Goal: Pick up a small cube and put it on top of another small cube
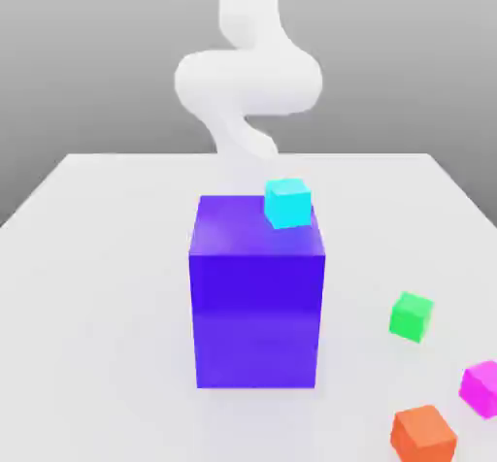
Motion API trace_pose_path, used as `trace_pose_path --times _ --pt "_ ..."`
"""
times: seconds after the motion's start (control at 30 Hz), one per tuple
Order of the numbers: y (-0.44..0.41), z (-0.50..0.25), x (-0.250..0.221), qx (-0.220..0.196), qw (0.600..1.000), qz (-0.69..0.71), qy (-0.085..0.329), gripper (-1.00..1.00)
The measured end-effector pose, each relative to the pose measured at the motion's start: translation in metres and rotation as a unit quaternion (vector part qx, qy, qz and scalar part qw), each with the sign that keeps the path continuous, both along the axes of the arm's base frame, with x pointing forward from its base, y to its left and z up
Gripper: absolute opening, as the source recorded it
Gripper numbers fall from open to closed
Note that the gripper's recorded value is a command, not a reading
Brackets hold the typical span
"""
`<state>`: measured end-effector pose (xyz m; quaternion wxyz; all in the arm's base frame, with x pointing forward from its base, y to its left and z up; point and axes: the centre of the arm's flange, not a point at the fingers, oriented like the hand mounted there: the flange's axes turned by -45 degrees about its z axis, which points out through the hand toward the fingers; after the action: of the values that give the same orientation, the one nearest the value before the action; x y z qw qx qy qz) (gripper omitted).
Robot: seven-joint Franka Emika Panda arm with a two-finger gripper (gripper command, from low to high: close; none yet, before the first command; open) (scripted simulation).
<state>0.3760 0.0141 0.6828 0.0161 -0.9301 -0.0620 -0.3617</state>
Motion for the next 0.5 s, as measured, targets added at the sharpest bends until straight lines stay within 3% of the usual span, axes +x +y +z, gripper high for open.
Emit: trace_pose_path --times 0.23,0.5 --pt "0.062 -0.092 0.068 -0.048 0.978 0.191 0.069 0.0" --pt "0.151 -0.211 0.101 -0.112 0.906 0.389 0.125 0.0"
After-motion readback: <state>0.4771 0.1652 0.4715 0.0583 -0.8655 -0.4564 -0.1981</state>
